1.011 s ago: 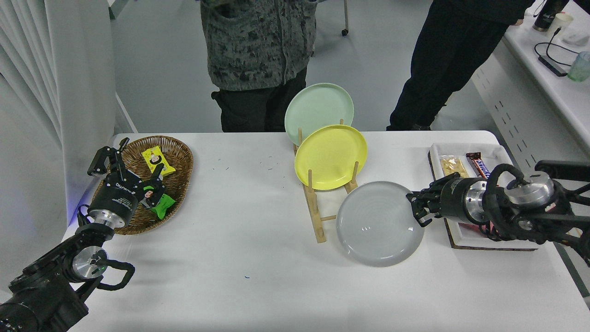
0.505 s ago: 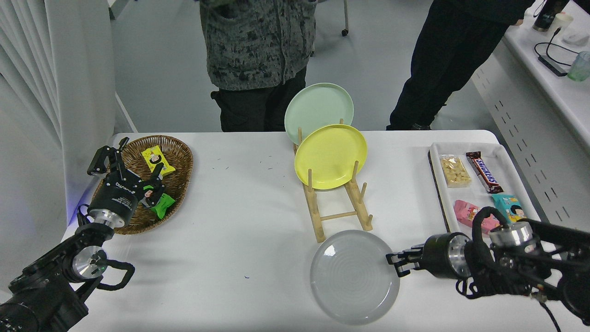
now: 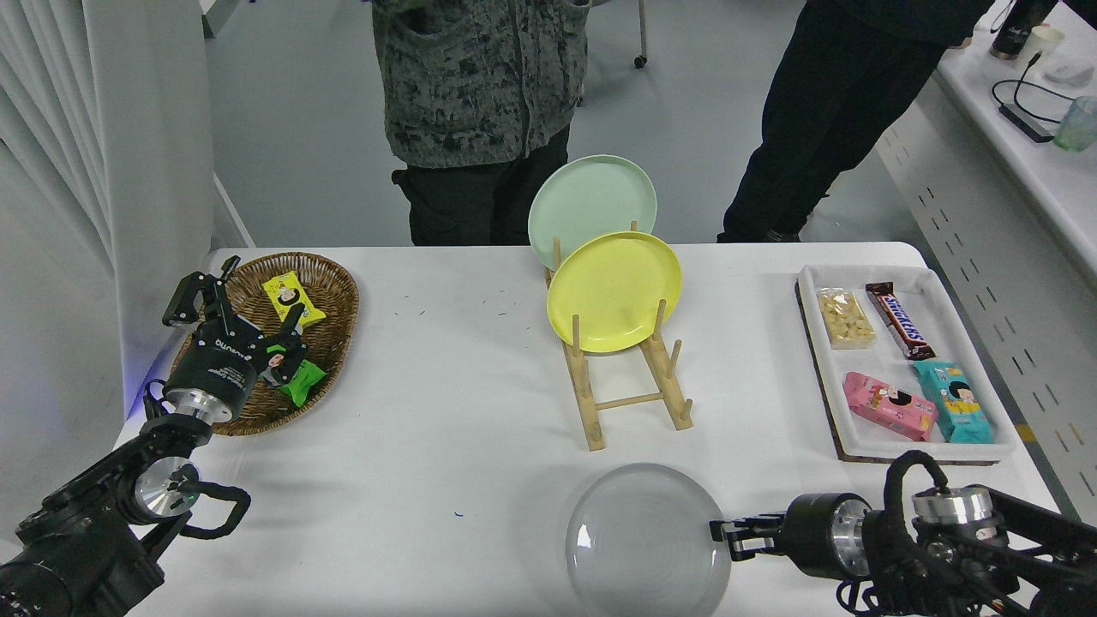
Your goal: Place the plate on the table
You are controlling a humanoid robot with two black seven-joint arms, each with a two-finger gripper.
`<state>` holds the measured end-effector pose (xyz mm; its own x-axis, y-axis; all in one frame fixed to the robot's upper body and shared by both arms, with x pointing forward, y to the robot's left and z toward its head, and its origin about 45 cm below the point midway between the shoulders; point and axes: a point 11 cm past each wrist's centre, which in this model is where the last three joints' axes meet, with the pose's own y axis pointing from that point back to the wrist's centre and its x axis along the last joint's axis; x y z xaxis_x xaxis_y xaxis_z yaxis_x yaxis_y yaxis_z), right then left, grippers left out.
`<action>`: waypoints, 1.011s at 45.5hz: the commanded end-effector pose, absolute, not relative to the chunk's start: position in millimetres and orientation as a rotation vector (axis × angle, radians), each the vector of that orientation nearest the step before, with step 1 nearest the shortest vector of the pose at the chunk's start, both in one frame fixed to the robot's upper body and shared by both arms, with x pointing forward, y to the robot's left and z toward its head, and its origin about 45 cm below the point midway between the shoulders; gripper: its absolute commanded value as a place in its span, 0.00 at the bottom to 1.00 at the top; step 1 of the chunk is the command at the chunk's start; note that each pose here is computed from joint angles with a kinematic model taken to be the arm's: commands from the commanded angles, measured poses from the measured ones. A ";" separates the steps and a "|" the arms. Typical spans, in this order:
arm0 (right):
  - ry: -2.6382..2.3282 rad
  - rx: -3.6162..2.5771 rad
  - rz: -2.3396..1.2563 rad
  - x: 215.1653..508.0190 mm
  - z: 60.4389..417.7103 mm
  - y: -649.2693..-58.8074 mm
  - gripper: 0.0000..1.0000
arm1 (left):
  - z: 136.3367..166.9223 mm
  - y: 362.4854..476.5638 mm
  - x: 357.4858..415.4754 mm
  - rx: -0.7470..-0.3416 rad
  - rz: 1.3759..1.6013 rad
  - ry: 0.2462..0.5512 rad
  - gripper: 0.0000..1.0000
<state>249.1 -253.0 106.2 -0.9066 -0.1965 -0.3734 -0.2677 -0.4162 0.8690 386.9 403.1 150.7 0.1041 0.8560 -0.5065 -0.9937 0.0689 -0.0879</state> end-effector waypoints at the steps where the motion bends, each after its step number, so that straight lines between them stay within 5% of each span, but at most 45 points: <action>1: 1.670 -0.629 2.497 247.6 101.8 -260.9 0.00 | 150.8 403.1 386.9 -0.467 1.439 0.362 0.98; 46: 1.643 -0.733 2.493 274.1 81.1 -212.1 0.00 | 150.8 403.1 386.9 -0.467 1.439 0.362 0.98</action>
